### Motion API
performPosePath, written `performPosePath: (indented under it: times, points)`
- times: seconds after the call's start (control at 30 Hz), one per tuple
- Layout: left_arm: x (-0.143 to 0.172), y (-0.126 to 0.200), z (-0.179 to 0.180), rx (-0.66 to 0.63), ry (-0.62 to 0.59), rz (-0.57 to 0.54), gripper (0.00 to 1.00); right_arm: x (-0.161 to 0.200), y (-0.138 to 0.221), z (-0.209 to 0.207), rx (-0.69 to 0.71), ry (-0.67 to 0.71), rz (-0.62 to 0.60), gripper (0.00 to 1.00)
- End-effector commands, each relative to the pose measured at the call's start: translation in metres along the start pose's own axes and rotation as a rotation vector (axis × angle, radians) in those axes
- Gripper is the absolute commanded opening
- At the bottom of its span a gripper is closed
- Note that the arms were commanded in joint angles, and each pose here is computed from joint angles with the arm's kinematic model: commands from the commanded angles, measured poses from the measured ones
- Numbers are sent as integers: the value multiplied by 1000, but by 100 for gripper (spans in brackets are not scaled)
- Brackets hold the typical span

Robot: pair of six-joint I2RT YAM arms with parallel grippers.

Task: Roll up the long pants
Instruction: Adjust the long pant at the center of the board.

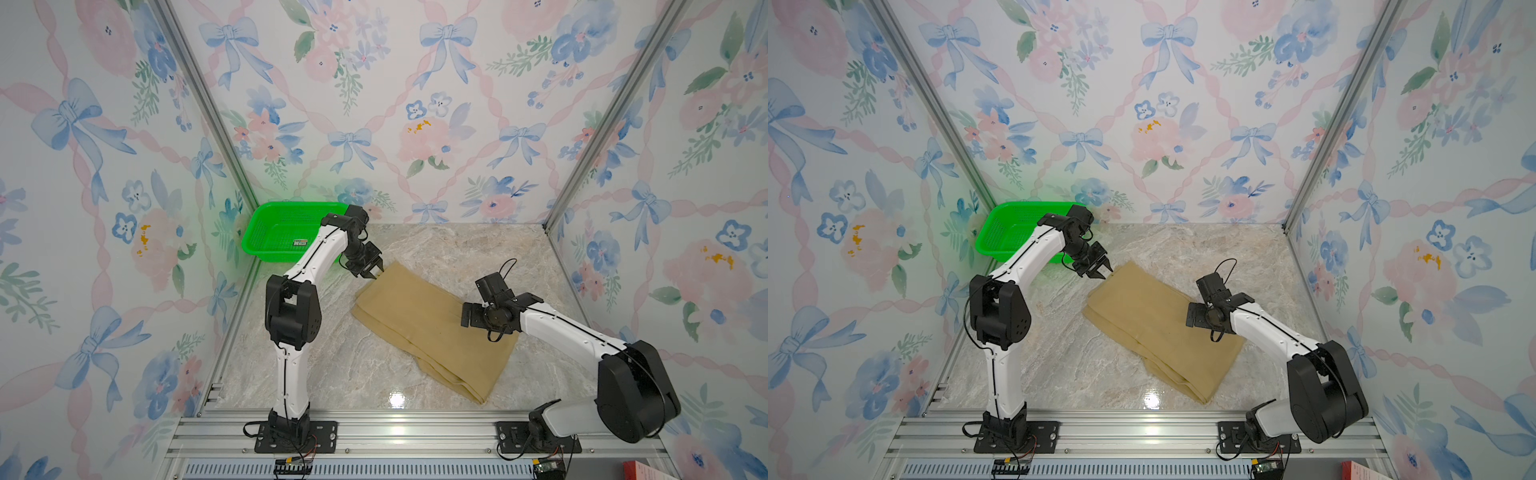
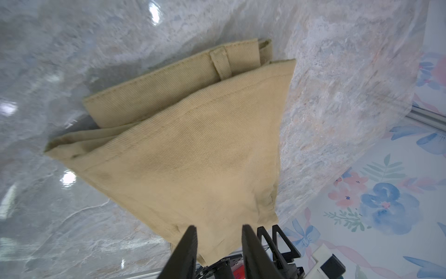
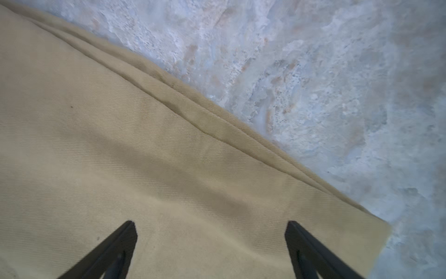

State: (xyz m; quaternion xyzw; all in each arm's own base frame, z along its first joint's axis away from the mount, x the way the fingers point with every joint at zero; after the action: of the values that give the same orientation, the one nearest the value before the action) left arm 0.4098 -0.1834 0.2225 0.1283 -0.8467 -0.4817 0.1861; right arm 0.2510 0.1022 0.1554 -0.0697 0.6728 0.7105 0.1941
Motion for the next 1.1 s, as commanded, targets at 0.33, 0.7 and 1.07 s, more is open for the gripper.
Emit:
performPosePath:
  times: [0.33, 0.7, 1.07]
  points:
    - [-49, -133, -8, -134, 73, 143, 99, 54, -28, 6, 126, 230, 252, 100]
    - [-149, -142, -10, 192, 33, -110, 99, 57, -54, 99, 25, 430, 359, 100]
    - [-163, -21, -77, 474, -192, -496, 99, 2, -19, 193, -158, 545, 237, 100]
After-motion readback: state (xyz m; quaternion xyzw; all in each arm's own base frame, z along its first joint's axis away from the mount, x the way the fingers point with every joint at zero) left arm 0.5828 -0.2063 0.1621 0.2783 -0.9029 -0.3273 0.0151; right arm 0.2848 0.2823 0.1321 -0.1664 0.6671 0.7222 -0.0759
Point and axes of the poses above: each gripper's point midway between its finger pads, its own y axis back along the fingers, its own z axis along the line the jaws close on, x = y × z, the point moved 10 cm from there along y, back along the fingers, and after that the axes turned 4 degrees about -y, right-handed, at the moved point
